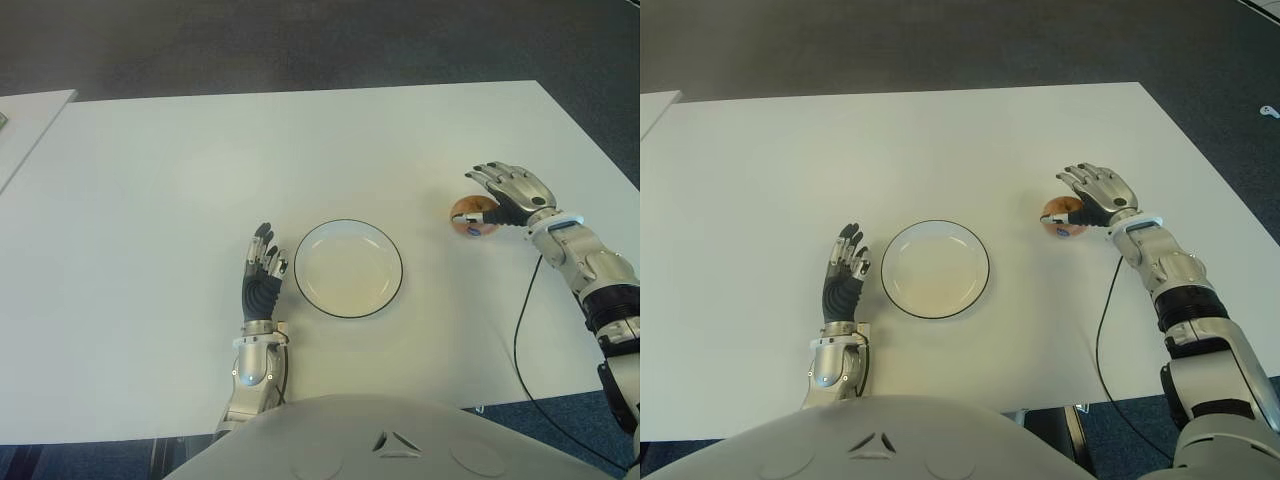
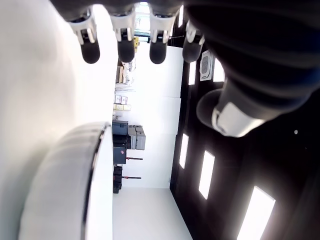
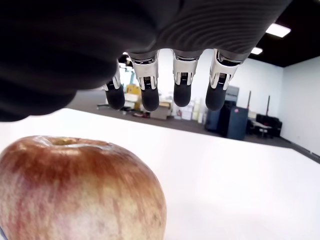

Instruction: Put the apples into the plate.

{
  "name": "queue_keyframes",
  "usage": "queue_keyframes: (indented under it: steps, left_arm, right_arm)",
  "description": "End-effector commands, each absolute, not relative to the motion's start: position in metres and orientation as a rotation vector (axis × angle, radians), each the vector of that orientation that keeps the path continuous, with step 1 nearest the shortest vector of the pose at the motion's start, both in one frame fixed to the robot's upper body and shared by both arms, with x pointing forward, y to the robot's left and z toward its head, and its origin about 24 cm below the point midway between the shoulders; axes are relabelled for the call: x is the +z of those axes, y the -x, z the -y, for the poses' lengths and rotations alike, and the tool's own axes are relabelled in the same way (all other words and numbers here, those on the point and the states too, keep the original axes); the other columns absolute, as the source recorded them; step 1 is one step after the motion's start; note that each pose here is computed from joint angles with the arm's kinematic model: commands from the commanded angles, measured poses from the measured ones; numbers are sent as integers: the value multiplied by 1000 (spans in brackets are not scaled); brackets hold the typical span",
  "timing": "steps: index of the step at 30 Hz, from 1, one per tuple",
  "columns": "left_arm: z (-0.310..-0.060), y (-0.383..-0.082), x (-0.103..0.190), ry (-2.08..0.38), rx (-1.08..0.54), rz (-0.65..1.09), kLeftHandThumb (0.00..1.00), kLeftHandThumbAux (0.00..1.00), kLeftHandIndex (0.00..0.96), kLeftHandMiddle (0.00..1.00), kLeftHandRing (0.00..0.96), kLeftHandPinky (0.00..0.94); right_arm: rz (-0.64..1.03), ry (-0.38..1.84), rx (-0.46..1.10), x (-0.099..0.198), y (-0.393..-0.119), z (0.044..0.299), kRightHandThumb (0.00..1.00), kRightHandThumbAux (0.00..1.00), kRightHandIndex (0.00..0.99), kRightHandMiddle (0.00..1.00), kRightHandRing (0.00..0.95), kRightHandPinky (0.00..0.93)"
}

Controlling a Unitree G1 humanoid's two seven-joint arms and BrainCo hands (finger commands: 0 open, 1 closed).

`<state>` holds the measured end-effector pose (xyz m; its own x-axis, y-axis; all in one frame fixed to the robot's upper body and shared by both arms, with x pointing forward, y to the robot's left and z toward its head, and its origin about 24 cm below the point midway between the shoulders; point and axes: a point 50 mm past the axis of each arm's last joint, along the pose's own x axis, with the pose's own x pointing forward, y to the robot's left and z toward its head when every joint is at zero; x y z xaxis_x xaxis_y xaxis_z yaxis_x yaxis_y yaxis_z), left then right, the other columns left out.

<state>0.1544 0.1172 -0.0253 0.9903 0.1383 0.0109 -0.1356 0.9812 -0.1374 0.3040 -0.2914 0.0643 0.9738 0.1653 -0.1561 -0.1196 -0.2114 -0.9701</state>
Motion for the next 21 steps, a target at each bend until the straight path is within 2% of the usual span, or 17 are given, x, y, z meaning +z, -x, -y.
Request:
queue_keyframes:
  steps: [1,21]
  left_arm:
    - [-94,-142,-41,267,166,-87,127,574,44,44,18,12]
    - [-95,-143,-40,282,165,-67,119,568,44,38,13,0]
  right_arm:
    - [22,1752,277,60,-304,292,290,166,0,0,0,0]
    - [-39,1715,285,45,-311,295,281,209,0,0,0,0]
